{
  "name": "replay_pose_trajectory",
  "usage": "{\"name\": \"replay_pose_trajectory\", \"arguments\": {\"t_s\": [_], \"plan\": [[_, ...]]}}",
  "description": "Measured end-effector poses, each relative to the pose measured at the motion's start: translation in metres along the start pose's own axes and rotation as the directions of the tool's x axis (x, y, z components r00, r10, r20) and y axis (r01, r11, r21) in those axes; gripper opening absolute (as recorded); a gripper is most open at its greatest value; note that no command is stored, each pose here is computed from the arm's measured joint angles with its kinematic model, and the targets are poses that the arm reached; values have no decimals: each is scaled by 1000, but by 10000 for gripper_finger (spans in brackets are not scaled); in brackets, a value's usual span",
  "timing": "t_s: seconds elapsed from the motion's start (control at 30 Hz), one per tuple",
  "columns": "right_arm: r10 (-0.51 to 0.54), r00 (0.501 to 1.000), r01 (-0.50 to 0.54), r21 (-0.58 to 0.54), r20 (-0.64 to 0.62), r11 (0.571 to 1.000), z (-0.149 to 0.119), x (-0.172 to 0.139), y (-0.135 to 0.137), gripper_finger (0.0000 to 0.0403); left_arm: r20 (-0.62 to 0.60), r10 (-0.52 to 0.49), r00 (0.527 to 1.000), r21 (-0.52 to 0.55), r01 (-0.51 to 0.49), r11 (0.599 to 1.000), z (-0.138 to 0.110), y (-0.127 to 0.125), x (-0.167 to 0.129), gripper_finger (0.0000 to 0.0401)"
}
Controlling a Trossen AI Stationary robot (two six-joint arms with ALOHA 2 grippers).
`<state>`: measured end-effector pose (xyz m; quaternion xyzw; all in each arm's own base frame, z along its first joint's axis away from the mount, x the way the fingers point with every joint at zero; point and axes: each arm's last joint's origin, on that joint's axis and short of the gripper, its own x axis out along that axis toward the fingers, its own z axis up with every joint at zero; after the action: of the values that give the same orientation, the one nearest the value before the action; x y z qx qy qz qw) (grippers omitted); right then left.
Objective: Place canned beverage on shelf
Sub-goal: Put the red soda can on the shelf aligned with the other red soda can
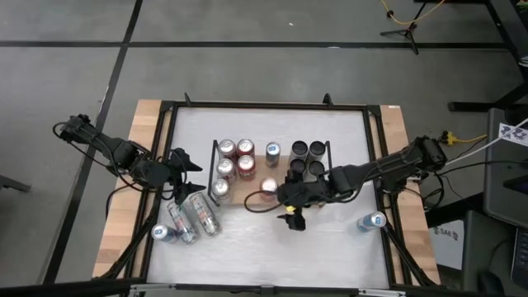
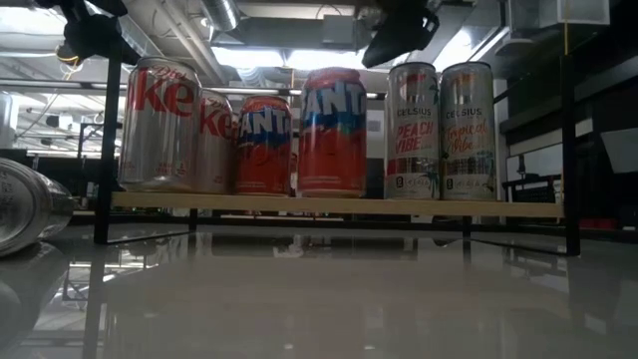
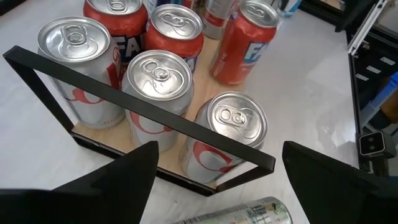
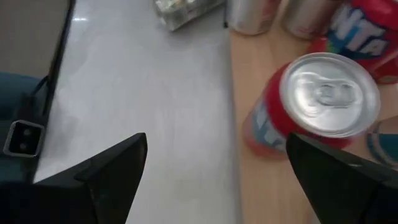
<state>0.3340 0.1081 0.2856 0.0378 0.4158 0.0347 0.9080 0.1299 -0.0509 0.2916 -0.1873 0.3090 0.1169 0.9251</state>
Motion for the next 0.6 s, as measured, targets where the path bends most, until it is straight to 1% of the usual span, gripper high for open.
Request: {"name": "replay_pose_trajectory", "arguments": {"t_s": [0.13, 0.3, 0.4, 0.5, 0.6], "plan": [[-35, 999, 35, 9, 8, 999, 2, 1, -7, 381, 0, 0, 1000, 0, 0, 1000, 0, 0, 0, 336], [-42, 999, 42, 17, 4, 999, 3, 1, -11, 381, 0, 0, 1000, -1, 0, 1000, 0, 0, 0, 336], [-45, 999, 45, 15, -21, 999, 0, 1, -11, 381, 0, 0, 1000, -4, 0, 1000, 0, 0, 0, 336], [-35, 997, 37, 36, -62, 999, -4, 1, -8, 381, 0, 0, 1000, -4, 0, 1000, 0, 0, 0, 336], [-62, 994, 67, 57, -87, 996, -7, 0, -10, 381, 0, 0, 1000, -4, 0, 1000, 0, 0, 0, 336]]}}
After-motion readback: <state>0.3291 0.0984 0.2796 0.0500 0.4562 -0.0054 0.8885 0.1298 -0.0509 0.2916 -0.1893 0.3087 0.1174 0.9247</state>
